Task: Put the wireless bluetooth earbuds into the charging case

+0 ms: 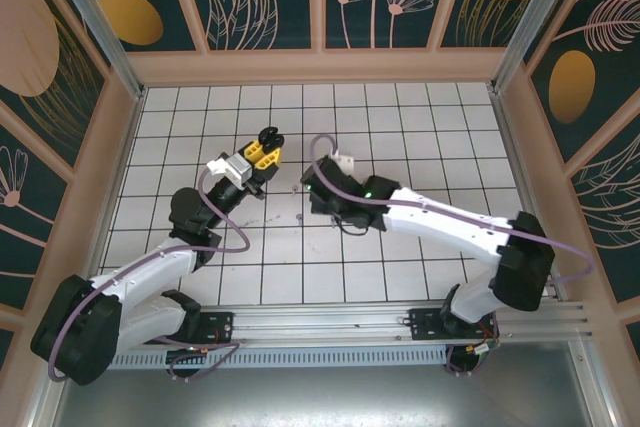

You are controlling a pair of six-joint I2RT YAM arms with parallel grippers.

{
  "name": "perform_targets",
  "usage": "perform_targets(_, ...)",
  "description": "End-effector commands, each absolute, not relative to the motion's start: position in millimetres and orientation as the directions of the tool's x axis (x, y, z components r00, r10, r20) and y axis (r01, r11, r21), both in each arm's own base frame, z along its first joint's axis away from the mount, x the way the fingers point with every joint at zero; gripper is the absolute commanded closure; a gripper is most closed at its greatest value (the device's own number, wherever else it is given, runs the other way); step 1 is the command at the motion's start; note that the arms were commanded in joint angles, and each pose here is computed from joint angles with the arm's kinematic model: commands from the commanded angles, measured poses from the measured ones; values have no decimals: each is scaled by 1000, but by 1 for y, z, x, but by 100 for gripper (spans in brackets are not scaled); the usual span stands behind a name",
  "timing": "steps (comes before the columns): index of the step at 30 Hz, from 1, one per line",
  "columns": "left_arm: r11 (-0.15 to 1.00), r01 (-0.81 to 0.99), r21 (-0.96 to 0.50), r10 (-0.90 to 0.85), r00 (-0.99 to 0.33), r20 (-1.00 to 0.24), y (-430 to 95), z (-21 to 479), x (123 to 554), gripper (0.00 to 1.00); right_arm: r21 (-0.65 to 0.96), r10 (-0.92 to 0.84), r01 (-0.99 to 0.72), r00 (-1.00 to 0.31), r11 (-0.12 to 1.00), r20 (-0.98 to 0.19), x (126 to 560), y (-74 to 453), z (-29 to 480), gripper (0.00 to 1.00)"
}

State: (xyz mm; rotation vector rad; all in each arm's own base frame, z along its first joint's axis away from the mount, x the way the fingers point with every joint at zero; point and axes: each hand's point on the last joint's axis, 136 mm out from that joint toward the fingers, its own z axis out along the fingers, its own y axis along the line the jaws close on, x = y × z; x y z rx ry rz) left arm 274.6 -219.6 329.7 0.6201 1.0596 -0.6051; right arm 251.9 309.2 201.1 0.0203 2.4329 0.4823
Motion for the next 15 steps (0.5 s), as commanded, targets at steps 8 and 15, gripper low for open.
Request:
perform_targets(8, 593, 767, 244, -159, 409, -899, -237, 351, 263, 100, 389, 200, -349, -470, 853, -860, 285, 302, 388, 82)
perform_targets(15, 571, 791, 220, -167, 374, -912, -245, 349, 271, 100, 390, 221, -460, -379, 797, -899, 286, 318, 434, 82)
